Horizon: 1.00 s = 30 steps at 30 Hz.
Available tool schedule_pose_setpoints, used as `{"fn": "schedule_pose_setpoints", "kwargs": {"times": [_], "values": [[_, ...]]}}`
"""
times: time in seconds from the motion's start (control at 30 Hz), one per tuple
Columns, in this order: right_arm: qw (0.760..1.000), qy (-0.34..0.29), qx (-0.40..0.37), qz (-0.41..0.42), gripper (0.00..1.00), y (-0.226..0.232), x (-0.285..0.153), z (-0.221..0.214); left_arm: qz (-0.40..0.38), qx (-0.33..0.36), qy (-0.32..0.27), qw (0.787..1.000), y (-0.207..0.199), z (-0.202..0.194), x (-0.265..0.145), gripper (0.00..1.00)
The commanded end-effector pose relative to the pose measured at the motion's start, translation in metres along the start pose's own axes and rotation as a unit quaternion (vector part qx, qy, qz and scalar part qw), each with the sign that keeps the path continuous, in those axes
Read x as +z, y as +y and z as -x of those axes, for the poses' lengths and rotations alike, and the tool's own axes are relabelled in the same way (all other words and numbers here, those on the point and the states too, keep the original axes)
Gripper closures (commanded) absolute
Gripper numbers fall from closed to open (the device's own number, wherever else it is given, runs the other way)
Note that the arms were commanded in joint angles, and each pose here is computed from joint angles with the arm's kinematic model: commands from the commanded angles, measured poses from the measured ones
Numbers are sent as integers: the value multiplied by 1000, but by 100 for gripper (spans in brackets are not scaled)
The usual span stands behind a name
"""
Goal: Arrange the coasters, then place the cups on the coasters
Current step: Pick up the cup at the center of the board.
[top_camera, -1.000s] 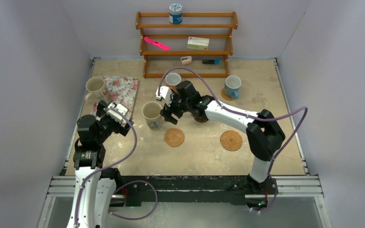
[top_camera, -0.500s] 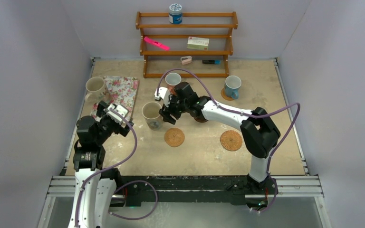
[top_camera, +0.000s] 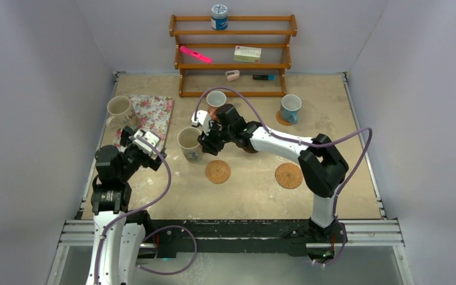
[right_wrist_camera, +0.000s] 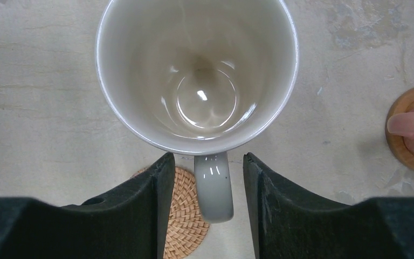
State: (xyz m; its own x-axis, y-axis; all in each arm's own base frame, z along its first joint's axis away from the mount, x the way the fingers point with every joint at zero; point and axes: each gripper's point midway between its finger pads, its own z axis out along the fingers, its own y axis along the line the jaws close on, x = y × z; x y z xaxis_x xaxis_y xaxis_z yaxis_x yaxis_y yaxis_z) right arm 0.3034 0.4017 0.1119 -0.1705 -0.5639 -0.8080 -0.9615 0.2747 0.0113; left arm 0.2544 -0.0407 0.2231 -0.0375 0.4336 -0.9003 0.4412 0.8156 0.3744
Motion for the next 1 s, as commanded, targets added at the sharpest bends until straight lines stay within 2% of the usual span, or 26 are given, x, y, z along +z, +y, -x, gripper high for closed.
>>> {"fn": "schedule_pose_setpoints", "kwargs": {"times": [0.0,0.1,0.33,0.63,0.97], "values": [[1000,-16,1,10,50,3,8,9,0,5,-5,1000,0,0,0,0],[1000,-15,1,10,56,3,8,8,0,5,-6,1000,1,0,0,0],[1000,-23,7,11,99,4,6,16,-3,3,-4,1000,0,-2,1,0],[999,-45,0,6,100,6,-11,34,-3,4,-4,1000,0,-1,1,0],[994,-102,-34,-24,100,6,-53,77,-2,4,-4,1000,0,-2,1,0]]}}
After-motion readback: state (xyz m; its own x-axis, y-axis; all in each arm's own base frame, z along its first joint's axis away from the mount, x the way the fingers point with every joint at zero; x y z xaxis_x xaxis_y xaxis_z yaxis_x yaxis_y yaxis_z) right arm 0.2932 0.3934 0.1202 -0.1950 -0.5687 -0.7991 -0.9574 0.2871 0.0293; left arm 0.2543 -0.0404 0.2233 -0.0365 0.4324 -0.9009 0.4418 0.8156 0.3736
